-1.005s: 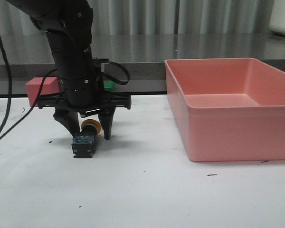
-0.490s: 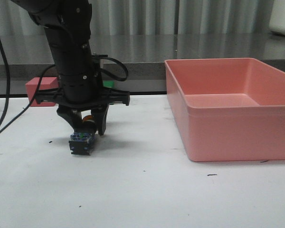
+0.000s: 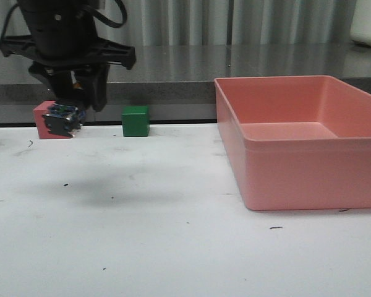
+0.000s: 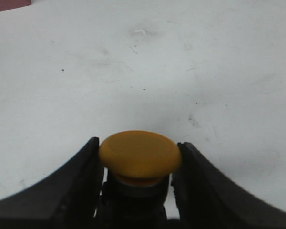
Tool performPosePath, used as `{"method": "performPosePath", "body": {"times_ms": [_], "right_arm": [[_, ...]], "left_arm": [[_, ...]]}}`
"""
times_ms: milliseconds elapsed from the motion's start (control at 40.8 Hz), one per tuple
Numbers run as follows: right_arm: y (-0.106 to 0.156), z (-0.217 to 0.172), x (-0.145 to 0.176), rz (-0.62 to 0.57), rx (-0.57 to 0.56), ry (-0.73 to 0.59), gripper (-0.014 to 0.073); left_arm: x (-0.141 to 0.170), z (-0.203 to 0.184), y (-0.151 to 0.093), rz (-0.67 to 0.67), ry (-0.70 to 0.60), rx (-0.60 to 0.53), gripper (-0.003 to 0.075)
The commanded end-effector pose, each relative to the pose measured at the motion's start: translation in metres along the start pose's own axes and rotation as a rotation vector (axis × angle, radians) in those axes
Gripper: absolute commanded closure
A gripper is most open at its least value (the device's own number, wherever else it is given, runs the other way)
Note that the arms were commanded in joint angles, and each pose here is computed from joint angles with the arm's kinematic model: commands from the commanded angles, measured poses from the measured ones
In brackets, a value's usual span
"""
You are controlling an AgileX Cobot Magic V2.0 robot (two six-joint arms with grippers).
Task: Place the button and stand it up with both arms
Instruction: 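Lift the switch with the left gripper and rotate it cap-up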
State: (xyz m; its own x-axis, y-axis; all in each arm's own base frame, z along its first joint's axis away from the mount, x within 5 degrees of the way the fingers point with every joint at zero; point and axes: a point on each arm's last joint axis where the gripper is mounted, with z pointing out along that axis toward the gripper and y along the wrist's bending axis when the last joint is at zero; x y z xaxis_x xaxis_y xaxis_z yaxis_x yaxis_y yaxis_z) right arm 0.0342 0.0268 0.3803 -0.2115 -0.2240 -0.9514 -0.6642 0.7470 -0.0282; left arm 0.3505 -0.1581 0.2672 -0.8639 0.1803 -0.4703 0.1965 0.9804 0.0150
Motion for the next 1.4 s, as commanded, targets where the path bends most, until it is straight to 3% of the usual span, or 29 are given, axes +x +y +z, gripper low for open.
{"method": "performPosePath", "body": {"times_ms": [0,123,294,515,981,1103,1373], "right_arm": [[0.000,-0.001,-0.013,0.001,0.002,-0.092,0.0086],[0.000,-0.001,-0.013,0.001,0.002,-0.092,0.0086],[0.000,-0.001,-0.013,0.001,0.002,-0.092,0.0086],[0.000,-0.001,-0.013,0.001,0.002,-0.092,0.0086],[0.000,-0.001,-0.013,0.001,0.002,-0.092,0.0086],[0.000,-0.001,-0.013,0.001,0.002,-0.092,0.0086],[0.000,-0.001,-0.013,0.001,0.002,-0.092,0.0086]], "left_arm": [[-0.006,-0.041,0.013,-0.003,-0.152,0.086,0.0535],[0.005,-0.056,0.030,-0.033,-0.219,0.173,0.0535],[0.028,-0.070,0.052,-0.035,-0.332,0.127,0.0532],[0.069,-0.079,0.059,-0.037,-0.571,0.119,0.0531],[0.152,-0.040,0.067,-0.062,-0.938,0.109,0.0532],[0.162,-0.032,0.068,-0.064,-1.036,0.105,0.0531],[0.160,-0.001,0.067,-0.061,-1.115,0.096,0.0532]]}}
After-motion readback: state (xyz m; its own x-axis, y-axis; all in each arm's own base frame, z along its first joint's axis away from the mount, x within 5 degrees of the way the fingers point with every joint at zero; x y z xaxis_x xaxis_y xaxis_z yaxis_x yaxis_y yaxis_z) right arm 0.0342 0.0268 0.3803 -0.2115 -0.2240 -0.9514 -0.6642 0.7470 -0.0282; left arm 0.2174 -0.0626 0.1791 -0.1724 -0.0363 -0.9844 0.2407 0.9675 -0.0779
